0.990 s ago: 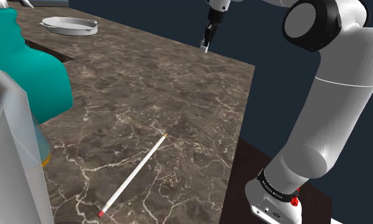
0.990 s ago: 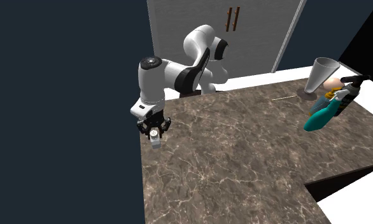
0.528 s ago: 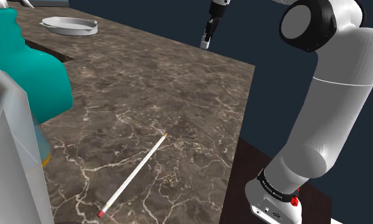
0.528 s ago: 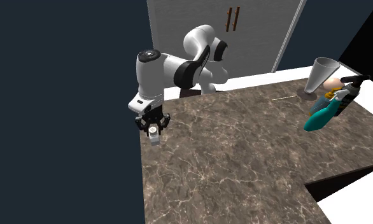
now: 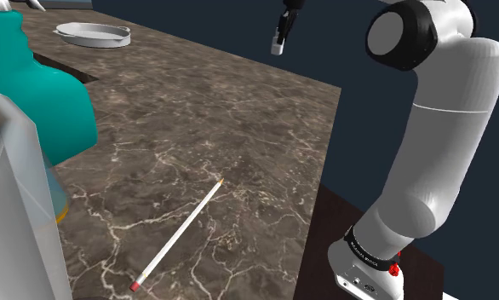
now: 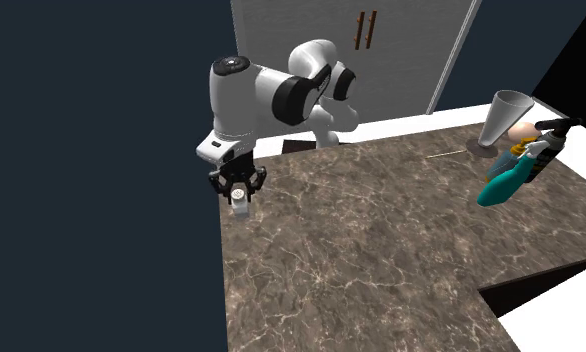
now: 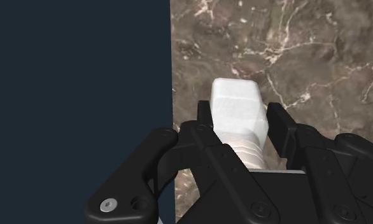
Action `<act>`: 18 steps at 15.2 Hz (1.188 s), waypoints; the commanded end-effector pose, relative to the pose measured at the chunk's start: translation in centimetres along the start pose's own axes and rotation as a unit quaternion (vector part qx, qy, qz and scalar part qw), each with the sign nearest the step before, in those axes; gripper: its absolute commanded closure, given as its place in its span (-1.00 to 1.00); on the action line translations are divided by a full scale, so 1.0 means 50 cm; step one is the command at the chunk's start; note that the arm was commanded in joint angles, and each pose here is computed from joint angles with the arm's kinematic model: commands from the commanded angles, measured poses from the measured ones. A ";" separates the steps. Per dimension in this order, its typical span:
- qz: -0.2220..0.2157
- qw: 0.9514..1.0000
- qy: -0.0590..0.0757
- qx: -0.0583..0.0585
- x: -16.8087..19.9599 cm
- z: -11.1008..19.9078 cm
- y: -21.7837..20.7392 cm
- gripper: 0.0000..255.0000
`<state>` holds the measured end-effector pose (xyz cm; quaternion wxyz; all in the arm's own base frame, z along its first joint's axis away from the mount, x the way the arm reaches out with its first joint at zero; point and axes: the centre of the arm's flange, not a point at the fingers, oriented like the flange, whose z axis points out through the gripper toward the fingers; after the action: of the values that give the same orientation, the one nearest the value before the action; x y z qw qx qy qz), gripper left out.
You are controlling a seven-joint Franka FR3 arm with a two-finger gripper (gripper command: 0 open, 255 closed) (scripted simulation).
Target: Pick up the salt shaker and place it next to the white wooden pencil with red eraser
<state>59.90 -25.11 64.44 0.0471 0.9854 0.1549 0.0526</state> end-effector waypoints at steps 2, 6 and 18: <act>0.000 1.000 0.000 0.000 -0.007 -0.023 -0.023 1.00; 0.000 1.000 0.000 0.000 -0.039 -0.048 -0.121 1.00; 0.000 1.000 0.000 0.000 -0.135 -0.124 -0.413 1.00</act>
<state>47.57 -8.24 67.87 0.0464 0.9853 0.1556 0.0526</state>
